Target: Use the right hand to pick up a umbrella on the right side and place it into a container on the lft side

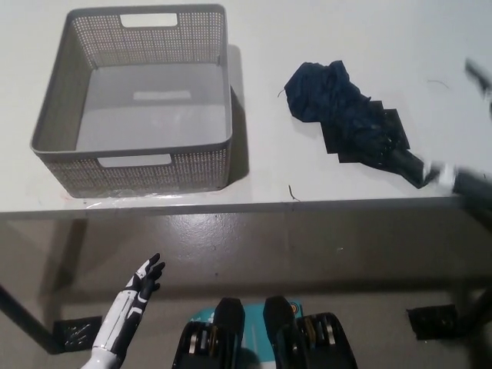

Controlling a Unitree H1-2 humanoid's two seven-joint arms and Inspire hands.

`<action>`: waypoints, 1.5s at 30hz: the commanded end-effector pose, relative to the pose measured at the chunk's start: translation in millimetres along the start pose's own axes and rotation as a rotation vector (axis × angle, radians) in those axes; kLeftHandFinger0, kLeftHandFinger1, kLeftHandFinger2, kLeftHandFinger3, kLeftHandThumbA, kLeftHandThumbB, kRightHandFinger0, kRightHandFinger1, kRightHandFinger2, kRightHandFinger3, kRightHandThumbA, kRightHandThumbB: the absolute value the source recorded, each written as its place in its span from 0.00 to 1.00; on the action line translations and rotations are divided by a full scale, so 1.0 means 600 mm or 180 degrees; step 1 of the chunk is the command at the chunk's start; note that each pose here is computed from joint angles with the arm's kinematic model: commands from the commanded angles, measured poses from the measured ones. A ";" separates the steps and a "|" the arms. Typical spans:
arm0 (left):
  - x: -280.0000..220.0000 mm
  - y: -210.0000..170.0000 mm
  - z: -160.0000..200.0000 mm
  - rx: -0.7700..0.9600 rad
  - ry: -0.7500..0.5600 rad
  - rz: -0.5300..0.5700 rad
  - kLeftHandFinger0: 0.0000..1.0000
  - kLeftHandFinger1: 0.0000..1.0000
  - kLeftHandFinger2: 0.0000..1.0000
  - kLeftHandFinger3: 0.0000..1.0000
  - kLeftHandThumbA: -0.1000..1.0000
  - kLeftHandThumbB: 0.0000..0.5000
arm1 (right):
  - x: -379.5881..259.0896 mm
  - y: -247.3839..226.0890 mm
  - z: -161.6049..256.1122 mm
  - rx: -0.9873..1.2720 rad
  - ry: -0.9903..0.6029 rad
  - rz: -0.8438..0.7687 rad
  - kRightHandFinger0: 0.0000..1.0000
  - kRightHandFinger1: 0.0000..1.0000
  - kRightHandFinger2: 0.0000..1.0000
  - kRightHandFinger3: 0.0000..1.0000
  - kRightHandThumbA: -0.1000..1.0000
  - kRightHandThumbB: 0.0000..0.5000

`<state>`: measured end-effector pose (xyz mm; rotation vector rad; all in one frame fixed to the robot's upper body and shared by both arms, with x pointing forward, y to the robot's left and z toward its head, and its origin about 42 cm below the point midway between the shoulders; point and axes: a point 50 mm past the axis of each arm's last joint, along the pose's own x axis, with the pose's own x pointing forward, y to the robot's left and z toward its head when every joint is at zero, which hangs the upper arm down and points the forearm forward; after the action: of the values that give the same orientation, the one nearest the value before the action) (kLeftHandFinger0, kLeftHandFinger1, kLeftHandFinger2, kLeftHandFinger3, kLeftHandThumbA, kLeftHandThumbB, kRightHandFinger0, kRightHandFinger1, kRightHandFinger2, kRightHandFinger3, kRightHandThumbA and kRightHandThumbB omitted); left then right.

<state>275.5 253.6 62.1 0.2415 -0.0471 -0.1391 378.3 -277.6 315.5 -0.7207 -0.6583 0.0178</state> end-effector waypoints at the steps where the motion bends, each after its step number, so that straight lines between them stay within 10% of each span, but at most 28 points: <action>1: 0.009 0.021 0.023 0.0095 -0.0220 0.0072 1.00 1.00 1.00 1.00 1.00 0.50 | 0.212 -0.105 0.028 -0.0862 0.0473 0.0053 1.00 1.00 1.00 1.00 1.00 0.89; 21: 0.001 0.015 0.022 0.0089 -0.0221 0.0019 1.00 1.00 1.00 1.00 1.00 0.54 | 0.367 0.058 -0.068 -0.0764 0.1754 0.1133 1.00 1.00 1.00 1.00 1.00 0.91; 45: -0.010 0.021 0.021 0.0080 -0.0250 -0.0057 1.00 1.00 1.00 1.00 1.00 0.52 | 0.241 0.272 -0.145 -0.1194 0.2535 0.2415 1.00 1.00 1.00 1.00 1.00 1.00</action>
<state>272.7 255.6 66.7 0.2535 -0.0615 -0.1508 578.7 -173.2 258.3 -1.1092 0.3301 0.2649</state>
